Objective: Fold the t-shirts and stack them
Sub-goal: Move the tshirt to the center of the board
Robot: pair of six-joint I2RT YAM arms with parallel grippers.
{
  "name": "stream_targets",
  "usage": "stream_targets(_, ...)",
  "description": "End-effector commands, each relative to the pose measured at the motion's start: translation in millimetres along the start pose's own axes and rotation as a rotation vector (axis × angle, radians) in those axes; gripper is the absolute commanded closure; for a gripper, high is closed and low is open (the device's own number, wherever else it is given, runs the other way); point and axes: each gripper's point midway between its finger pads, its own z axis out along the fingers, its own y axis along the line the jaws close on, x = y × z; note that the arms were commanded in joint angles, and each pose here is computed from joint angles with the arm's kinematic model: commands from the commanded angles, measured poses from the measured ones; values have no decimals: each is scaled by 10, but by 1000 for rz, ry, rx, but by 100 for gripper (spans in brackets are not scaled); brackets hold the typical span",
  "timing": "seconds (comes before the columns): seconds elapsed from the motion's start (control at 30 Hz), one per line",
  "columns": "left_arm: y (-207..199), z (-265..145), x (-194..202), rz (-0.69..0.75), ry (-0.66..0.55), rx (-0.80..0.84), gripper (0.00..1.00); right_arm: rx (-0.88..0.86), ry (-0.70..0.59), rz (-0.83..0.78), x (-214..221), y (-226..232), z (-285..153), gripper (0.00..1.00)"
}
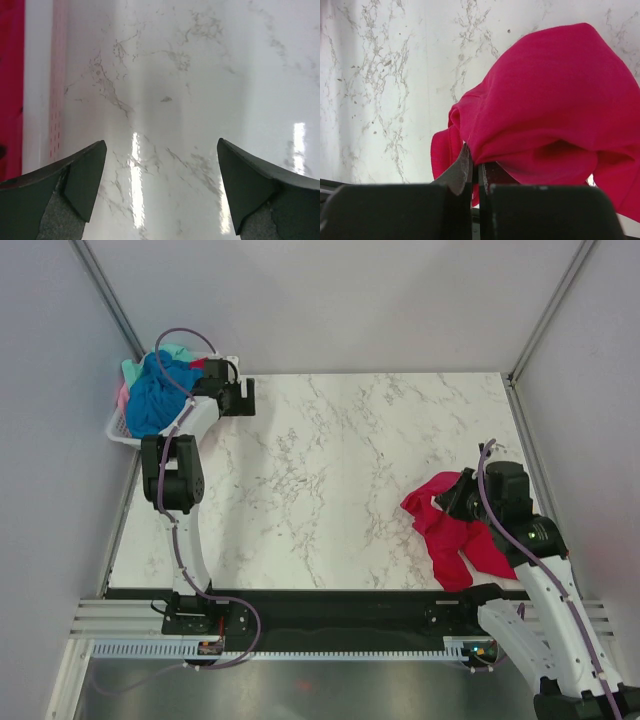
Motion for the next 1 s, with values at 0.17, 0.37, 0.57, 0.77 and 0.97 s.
stream_targets(0.17,-766,-2095,-1192,-185,-389,212,0,-268,-61,-9,-924,909,41,96)
stream_targets(0.37,-1140,-2875,-604,-169,-361,474,0,-620,-178,-252,-1881,2444,-925,96)
stream_targets(0.57,-977,-3668,-178,-125,-514,451,1,-739,-597,-254,-2760,2764,-2284,92)
stream_targets(0.77,-807,-4136,274,-163,-554,393,0,-84,-507,-37,-2000,1152,-1092,3)
stream_targets(0.97,-813,-4097,906,-186,-474,406,0,362,-407,221,-894,-270,-561,2)
